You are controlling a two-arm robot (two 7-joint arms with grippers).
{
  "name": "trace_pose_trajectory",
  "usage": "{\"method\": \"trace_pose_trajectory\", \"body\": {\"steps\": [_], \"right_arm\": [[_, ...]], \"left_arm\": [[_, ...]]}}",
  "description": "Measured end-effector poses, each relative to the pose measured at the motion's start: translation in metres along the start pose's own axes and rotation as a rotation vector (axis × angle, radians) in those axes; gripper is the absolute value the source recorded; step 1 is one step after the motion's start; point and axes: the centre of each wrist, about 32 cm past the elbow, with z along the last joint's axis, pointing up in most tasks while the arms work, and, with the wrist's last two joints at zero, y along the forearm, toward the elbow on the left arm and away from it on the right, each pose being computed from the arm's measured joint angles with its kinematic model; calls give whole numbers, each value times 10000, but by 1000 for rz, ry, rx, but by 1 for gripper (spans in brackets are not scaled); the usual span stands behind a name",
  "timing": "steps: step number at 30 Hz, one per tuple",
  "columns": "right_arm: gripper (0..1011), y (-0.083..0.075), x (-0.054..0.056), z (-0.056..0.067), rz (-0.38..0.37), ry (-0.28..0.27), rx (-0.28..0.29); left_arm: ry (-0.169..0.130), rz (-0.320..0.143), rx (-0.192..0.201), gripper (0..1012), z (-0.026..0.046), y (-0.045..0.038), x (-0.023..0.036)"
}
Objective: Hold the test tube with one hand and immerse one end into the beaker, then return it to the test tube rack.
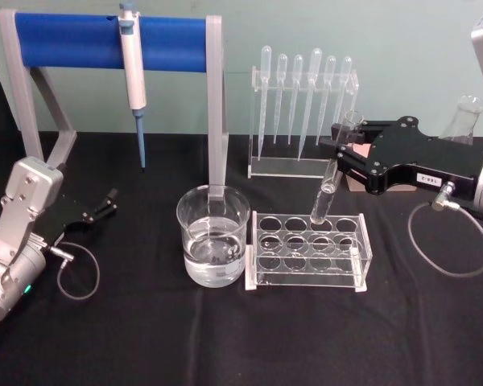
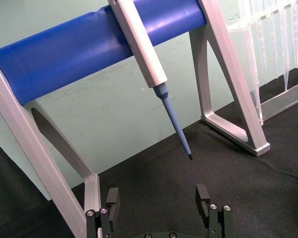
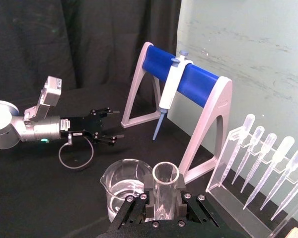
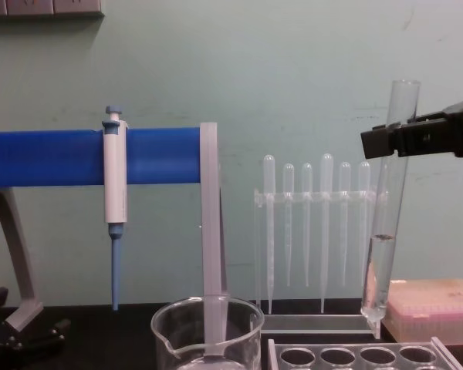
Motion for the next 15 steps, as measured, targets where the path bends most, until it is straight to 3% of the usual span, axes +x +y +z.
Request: {"method": "trace_pose_trajectory", "body": {"steps": [15], "right_arm": [[241, 0, 0, 0, 0, 0, 0]], "left_arm": [[0, 0, 0, 1000, 0, 0, 0]]}}
